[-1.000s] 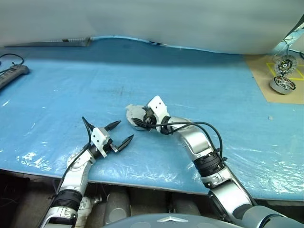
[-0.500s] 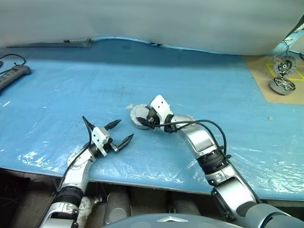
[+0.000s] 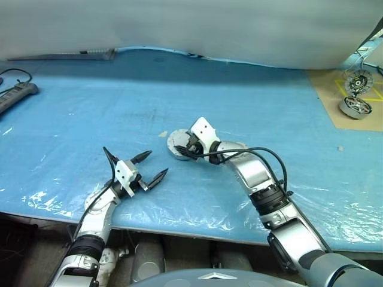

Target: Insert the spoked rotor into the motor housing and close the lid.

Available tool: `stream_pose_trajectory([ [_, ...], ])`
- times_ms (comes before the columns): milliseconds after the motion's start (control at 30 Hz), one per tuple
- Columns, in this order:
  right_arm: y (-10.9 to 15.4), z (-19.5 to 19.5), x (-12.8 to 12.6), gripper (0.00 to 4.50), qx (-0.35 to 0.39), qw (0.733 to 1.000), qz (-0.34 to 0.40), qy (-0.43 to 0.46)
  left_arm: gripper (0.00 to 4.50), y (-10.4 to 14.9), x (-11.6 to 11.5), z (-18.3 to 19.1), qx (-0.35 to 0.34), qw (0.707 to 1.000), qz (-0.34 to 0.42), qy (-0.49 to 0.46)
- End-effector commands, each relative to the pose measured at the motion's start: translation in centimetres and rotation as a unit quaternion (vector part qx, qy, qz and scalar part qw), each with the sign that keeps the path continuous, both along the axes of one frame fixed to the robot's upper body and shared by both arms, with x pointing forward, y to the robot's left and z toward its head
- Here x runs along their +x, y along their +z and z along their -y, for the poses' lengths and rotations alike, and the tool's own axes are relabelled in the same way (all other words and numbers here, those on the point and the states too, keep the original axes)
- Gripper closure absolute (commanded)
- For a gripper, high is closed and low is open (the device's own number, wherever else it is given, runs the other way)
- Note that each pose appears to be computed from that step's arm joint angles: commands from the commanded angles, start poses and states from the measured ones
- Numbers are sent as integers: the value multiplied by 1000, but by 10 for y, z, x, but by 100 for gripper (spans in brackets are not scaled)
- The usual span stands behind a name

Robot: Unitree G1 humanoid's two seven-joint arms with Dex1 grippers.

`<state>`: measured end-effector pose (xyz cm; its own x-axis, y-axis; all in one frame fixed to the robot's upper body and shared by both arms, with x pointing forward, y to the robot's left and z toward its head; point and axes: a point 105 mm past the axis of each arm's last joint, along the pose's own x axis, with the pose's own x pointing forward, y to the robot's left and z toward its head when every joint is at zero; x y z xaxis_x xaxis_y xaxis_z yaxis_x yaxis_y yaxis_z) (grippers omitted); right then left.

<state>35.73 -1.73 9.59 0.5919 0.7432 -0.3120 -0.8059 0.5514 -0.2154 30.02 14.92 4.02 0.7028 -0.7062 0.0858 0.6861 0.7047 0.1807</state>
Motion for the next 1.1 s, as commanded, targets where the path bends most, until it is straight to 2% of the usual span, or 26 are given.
stream_pose_trajectory([
  [33,-10,1,-3,155,-29,999,-5,16,0,-12,-2,-12,4,999,-29,22],
  [467,-24,9,3,155,-50,999,-18,-2,0,-22,-3,-13,7,999,-37,23],
  [667,-36,13,4,155,-61,996,-61,-26,0,-17,-1,-5,7,999,-29,19],
  [867,-46,23,7,155,-99,992,-64,-44,0,-12,-1,-1,9,1000,-24,16],
  [967,-42,16,0,155,-63,993,-92,-32,0,-9,-2,2,9,1000,-21,15],
  [1033,-51,27,6,155,-135,989,-49,-41,0,-6,-2,4,8,1000,-19,12],
  [1067,-54,29,5,155,-143,988,-46,-40,0,-5,-2,6,8,1000,-18,11],
  [1100,-51,24,3,155,-119,990,-58,-38,0,-4,-3,7,8,1000,-18,9],
])
